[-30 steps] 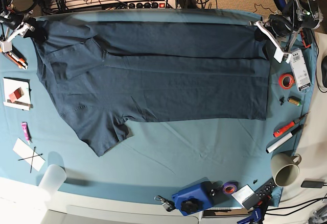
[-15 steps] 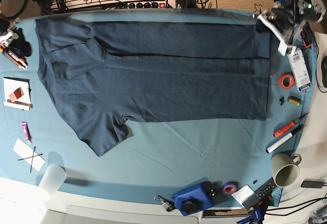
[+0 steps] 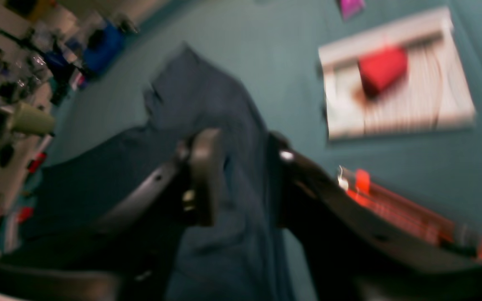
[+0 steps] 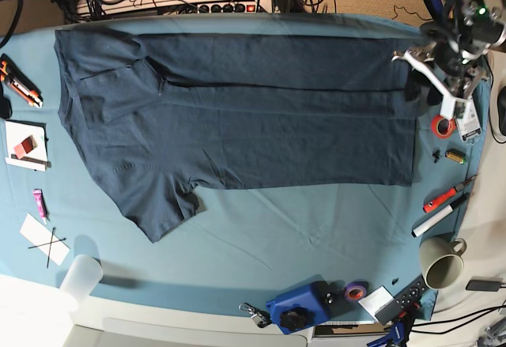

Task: Fold the T-shirt properly
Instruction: 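Grasp the sleeve and hem corner with the right gripper and tuck inward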

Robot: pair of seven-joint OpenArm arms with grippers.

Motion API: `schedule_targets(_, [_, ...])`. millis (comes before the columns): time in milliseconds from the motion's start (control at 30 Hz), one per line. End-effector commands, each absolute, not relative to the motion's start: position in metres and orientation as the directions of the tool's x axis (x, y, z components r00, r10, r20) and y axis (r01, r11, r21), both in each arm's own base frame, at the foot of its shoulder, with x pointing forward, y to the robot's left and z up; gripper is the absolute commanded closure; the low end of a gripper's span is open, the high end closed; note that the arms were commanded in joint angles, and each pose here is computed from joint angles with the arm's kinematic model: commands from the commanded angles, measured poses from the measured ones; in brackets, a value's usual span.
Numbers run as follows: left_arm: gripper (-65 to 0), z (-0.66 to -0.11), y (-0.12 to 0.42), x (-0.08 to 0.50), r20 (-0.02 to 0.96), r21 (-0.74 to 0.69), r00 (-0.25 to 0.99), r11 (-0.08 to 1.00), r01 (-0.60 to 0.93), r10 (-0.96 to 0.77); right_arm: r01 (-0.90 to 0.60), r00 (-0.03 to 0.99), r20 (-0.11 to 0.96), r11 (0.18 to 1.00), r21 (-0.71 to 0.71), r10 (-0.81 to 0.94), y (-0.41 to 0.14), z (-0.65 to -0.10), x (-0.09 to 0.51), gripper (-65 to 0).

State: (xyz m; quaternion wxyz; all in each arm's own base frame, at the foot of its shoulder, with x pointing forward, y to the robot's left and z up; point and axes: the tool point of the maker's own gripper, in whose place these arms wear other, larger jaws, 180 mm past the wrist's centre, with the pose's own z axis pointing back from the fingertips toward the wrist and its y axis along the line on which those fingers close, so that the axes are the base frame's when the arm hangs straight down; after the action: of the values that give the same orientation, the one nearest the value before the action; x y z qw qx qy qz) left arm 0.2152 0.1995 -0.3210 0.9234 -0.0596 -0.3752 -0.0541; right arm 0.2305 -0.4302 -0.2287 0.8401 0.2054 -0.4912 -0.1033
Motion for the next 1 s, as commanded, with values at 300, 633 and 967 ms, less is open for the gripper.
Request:
schedule_targets(300, [-27.1, -0.310, 0.180, 0.250, 0.751, -0.004, 0.651, 0.985, 0.171, -0.110, -0.099, 0.539, 0.840, 0.985, 0.139, -0.064, -0.412, -0.222, 0.332, -31.6])
schedule_targets(633, [-27.1, -0.310, 0.180, 0.249, 0.751, -0.005, 0.652, 0.985, 0.170, -0.109, -0.127, 0.635, 0.767, 0.992, -0.012, 0.091, -0.374, -0.275, 0.406, -31.6])
schedule_targets(967, [-27.1, -0.310, 0.180, 0.250, 0.751, -0.005, 0.651, 0.985, 0.171, -0.109, -0.108, 0.783, 0.620, 0.973, 0.206, -0.044, -0.323, -0.376, 0.406, -31.5])
